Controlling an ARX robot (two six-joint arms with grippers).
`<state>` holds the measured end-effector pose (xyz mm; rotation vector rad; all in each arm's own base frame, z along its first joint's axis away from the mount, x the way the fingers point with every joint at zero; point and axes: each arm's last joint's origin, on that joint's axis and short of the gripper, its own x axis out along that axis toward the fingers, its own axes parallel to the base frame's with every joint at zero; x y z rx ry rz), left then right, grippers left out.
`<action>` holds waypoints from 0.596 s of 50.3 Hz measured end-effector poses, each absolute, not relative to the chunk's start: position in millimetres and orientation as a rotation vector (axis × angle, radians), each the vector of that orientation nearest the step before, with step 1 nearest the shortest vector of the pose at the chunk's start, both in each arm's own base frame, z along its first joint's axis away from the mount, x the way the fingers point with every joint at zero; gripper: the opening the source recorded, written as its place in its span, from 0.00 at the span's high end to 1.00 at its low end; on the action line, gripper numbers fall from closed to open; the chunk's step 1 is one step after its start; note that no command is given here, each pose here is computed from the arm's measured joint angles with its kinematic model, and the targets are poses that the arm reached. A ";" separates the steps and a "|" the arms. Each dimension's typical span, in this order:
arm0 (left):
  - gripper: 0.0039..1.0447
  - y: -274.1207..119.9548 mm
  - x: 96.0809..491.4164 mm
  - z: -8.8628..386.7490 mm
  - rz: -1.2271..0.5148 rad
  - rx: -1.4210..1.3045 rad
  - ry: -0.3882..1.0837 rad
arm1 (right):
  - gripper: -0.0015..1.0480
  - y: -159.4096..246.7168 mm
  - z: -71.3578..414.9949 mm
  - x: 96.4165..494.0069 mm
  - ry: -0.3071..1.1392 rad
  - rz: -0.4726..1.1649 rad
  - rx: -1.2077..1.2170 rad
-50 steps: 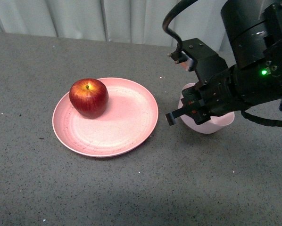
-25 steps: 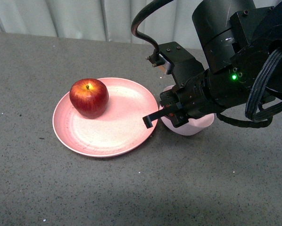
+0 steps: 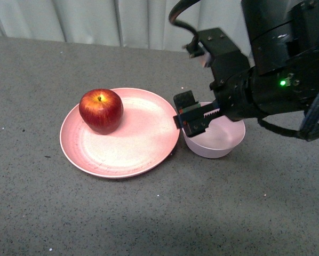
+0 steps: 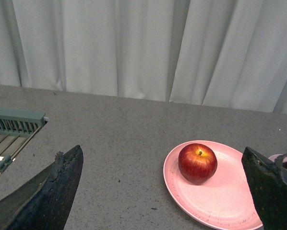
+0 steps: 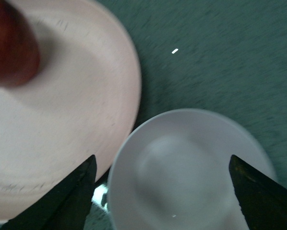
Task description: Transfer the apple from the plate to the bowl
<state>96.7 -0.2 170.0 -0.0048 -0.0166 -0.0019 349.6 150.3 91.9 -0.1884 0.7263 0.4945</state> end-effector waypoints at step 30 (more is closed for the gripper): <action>0.06 -0.2 96.6 170.1 -0.002 -0.005 -0.018 | 0.29 58.1 156.4 254.1 0.088 0.017 -0.032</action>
